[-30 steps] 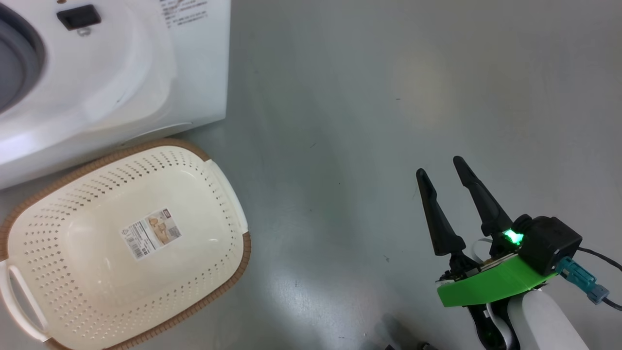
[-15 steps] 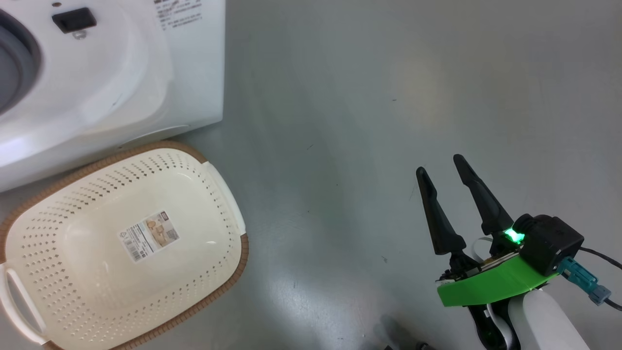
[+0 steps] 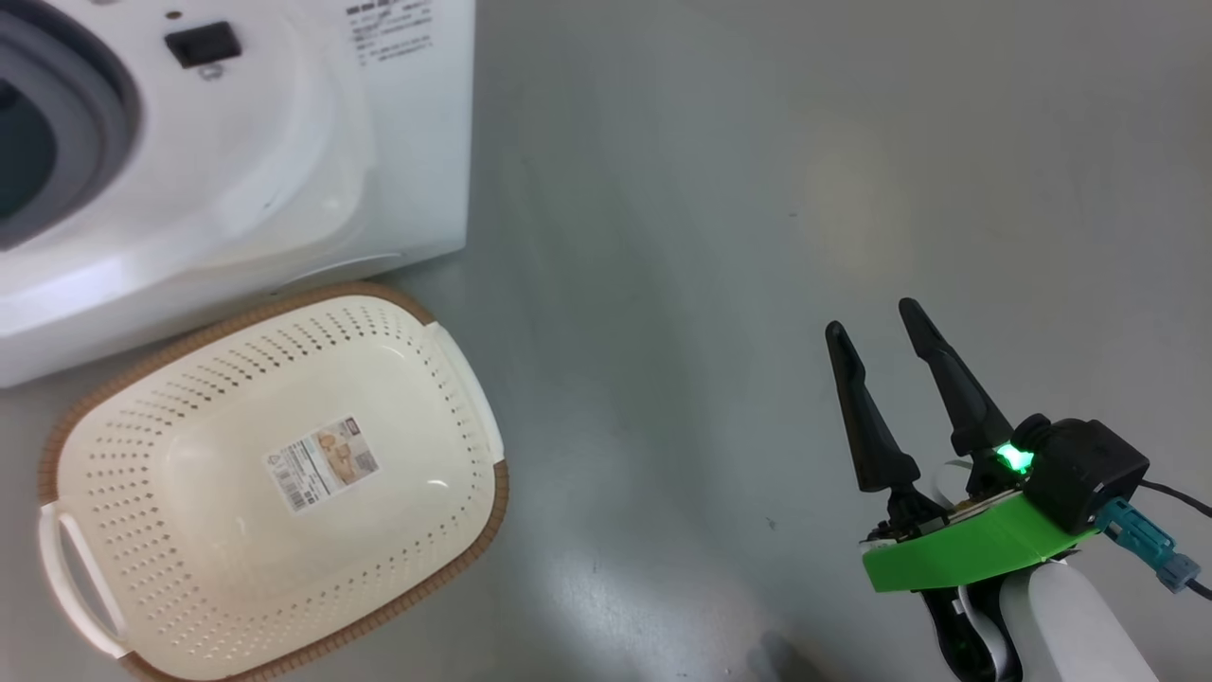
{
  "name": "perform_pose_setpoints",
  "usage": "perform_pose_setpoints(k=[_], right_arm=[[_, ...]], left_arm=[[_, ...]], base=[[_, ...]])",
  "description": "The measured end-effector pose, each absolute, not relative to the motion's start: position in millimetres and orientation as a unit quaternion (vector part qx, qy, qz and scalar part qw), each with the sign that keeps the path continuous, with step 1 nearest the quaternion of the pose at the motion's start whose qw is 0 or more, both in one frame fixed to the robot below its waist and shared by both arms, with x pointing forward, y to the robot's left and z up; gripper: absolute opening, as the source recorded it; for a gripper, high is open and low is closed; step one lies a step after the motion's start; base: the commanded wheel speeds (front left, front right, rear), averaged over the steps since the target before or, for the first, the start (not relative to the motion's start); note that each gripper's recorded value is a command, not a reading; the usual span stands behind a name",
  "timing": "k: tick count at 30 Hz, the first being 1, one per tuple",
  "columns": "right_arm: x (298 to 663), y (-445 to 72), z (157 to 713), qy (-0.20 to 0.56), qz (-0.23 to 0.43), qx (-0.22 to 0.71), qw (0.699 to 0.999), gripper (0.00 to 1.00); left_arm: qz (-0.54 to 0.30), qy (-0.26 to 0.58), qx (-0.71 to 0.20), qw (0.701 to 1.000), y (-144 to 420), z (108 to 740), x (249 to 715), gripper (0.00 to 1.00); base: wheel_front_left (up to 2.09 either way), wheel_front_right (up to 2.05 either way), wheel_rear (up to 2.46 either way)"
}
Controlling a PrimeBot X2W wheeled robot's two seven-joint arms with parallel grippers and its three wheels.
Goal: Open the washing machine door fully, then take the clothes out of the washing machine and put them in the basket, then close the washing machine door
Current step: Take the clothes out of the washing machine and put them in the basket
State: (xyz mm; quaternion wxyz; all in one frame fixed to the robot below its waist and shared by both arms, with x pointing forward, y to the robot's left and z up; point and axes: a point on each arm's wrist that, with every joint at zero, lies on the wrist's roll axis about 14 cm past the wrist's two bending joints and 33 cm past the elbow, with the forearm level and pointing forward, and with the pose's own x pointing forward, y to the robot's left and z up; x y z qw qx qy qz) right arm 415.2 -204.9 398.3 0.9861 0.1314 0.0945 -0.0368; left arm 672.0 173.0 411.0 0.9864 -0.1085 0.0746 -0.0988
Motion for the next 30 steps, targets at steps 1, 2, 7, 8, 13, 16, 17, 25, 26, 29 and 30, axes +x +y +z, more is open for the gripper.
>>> perform_pose_setpoints(k=[1,2,7,8,13,16,17,25,26,29,30], right_arm=[[415.4,-204.1,399.4,0.093,-0.035,0.13,0.986,1.0],[415.7,-203.0,400.7,0.092,-0.033,0.129,0.987,1.0],[414.7,-199.7,407.3,0.084,-0.026,0.127,0.988,1.0],[414.7,-199.7,407.3,0.084,-0.026,0.127,0.988,1.0],[411.7,-197.9,413.0,0.078,-0.023,0.125,0.989,1.0],[411.7,-195.5,418.9,0.07,-0.019,0.125,0.989,1.0],[410.3,-194.1,420.5,0.069,-0.017,0.127,0.989,1.0],[407.7,-189.7,429.8,0.057,-0.01,0.129,0.99,1.0],[407.9,-188.8,431.2,0.055,-0.008,0.13,0.99,1.0],[407.0,-188.4,435.3,0.05,-0.008,0.131,0.99,1.0],[406.1,-188.4,435.5,0.05,-0.008,0.131,0.99,1.0]], left_arm=[[-0.097,0.071,-0.109,0.987,174.3,413.1,669.0,0.0],[-0.092,0.068,-0.112,0.987,176.2,415.1,665.8,0.0],[-0.067,0.041,-0.138,0.987,185.0,431.4,650.0,0.0],[-0.067,0.041,-0.138,0.987,185.0,431.4,650.0,0.0],[-0.044,0.009,-0.157,0.987,195.8,451.8,630.8,0.0],[-0.033,-0.01,-0.163,0.986,202.1,464.8,618.3,0.0],[-0.028,-0.023,-0.164,0.986,205.2,473.9,610.1,0.0],[-0.014,-0.062,-0.175,0.982,213.4,501.0,577.0,0.0],[-0.01,-0.068,-0.178,0.982,215.9,504.3,572.2,0.0],[-0.007,-0.082,-0.169,0.982,221.2,515.3,558.2,0.0],[-0.008,-0.086,-0.161,0.983,221.7,518.3,553.3,0.0]], base=[[0.0,0.0,0.0],[0.0,0.0,0.0],[0.0,0.0,0.0],[0.0,0.0,0.0],[0.0,0.0,0.0],[0.0,0.0,0.0],[0.0,0.0,0.0],[0.0,0.0,0.0],[0.0,0.0,0.0],[0.0,0.0,0.0],[0.0,0.0,0.0]])
